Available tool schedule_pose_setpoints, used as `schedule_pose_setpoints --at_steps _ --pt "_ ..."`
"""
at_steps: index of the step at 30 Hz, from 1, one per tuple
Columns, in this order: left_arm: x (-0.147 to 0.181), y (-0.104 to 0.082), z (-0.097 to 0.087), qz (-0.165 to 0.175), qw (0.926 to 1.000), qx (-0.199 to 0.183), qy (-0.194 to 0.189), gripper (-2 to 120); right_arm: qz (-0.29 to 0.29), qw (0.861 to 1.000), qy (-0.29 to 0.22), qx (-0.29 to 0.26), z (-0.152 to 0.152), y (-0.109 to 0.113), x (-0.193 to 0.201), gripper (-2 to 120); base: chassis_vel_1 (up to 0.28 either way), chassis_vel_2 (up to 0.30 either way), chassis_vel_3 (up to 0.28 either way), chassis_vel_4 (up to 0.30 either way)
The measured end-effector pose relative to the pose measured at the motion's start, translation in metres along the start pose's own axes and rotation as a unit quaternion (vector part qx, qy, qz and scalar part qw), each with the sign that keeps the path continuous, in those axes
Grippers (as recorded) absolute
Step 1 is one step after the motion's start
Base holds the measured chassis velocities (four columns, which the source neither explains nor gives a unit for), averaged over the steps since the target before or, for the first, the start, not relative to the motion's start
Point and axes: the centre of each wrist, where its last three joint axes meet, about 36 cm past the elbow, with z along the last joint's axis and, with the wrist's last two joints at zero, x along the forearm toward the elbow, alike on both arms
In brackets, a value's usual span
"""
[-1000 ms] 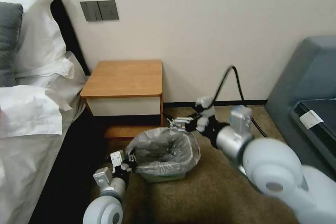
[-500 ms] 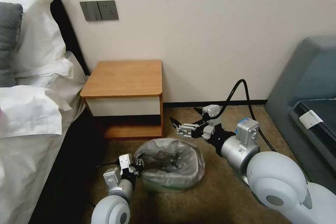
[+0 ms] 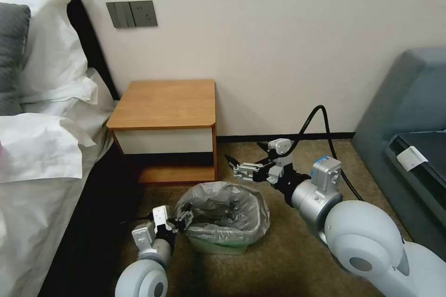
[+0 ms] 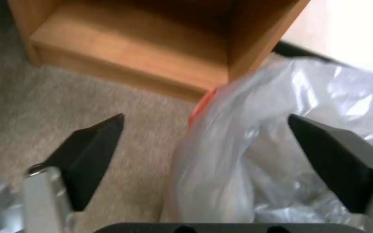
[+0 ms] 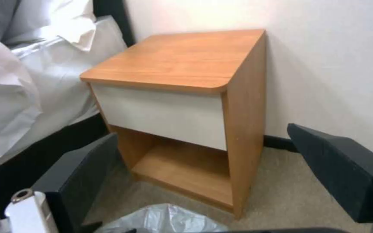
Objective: Pick up the garbage bag from the table and place it over the trash can.
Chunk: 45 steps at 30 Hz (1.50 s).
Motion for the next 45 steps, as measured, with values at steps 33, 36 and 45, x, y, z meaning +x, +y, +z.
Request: schedule_pose_setpoints --at_steps 33,36,45 --pt "0.123 0.091 0.027 -0.005 0.9606 -0.128 -0.247 100 0.279 0.945 -0.154 0.076 0.213 -0.012 0.091 100 0.000 0.000 0.000 0.000" --pt "0.125 0.085 0.027 0.000 0.9635 -0.122 -0.238 100 0.278 0.946 -0.152 0.075 0.212 -0.011 0.095 100 0.000 0.000 0.000 0.000" --pt "0.124 0.084 0.027 0.000 0.9645 -0.120 -0.235 100 0.276 0.946 -0.152 0.073 0.211 -0.011 0.095 100 0.000 0.000 0.000 0.000"
